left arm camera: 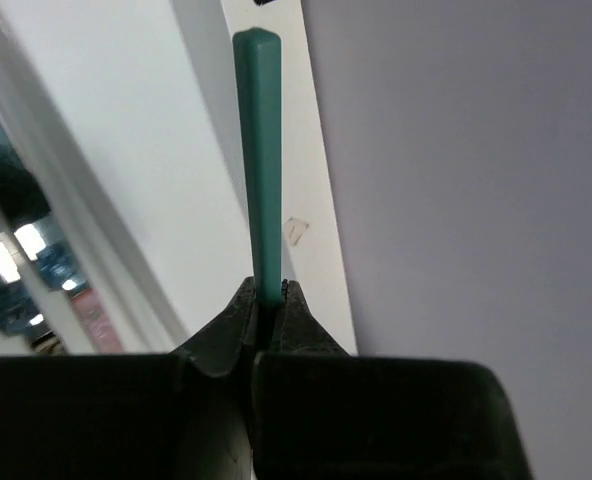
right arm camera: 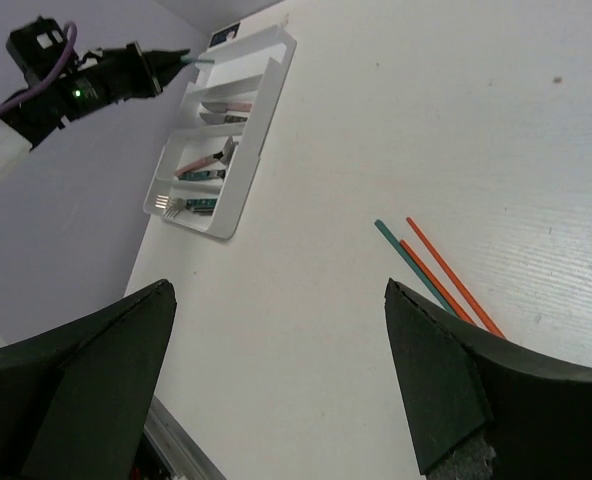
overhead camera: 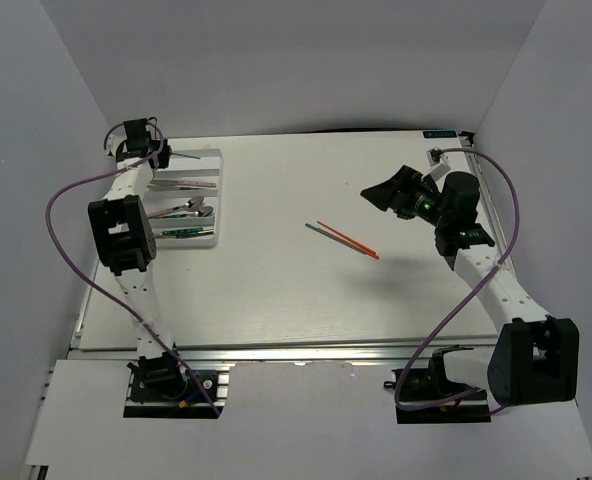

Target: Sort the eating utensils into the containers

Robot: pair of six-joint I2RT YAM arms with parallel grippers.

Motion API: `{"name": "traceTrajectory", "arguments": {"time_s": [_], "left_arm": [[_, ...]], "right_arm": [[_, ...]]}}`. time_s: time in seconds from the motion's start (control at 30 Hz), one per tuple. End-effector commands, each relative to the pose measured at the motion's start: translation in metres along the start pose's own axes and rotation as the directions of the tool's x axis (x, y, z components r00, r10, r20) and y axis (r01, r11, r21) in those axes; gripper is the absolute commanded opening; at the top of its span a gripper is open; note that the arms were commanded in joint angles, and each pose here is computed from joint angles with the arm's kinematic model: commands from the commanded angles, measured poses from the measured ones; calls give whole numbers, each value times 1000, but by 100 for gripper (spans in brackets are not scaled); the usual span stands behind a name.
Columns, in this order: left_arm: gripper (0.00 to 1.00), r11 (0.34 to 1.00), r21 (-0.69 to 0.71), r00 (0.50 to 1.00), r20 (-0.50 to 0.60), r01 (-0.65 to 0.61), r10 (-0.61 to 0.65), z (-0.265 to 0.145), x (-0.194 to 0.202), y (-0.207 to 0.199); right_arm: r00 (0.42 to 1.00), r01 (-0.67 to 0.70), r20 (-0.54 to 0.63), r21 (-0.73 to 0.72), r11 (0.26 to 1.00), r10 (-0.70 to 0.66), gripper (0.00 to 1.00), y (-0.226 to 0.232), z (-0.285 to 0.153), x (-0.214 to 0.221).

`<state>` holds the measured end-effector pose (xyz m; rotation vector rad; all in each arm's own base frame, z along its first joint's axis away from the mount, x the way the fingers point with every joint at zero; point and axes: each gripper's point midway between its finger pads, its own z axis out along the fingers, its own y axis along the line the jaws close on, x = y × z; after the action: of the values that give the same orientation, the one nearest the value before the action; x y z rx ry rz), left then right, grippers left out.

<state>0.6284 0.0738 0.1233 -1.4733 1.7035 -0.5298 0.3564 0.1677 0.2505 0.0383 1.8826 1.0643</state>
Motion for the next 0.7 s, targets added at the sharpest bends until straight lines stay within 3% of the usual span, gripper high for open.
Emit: {"name": "traceTrajectory", "arguments": {"time_s": [0.0, 0.07, 0.27, 0.37, 0.53, 0.67], "left_arm": [[0, 995, 5, 993, 58, 101, -101, -2, -12, -33], [3, 989, 61, 990, 48, 132, -135, 5, -18, -51], [10, 983, 21, 983, 30, 180, -181, 38, -6, -28], [19, 981, 19, 981, 37, 191, -191, 39, -5, -22], [20, 985, 26, 985, 29, 171, -171, 36, -3, -23], [35, 985, 17, 985, 16, 171, -172, 38, 2, -17]], "right_arm": [[999, 28, -39, -15, 999, -28, 89, -3, -3, 13], [998, 33, -51, -12, 999, -34, 89, -6, -3, 17], [997, 48, -60, -3, 999, -48, 89, -10, -2, 21], [997, 52, -63, 4, 999, -51, 89, -12, 0, 19], [997, 50, -63, 9, 999, -49, 89, -14, 1, 19], [997, 45, -68, 9, 999, -44, 89, -14, 1, 20]]}}
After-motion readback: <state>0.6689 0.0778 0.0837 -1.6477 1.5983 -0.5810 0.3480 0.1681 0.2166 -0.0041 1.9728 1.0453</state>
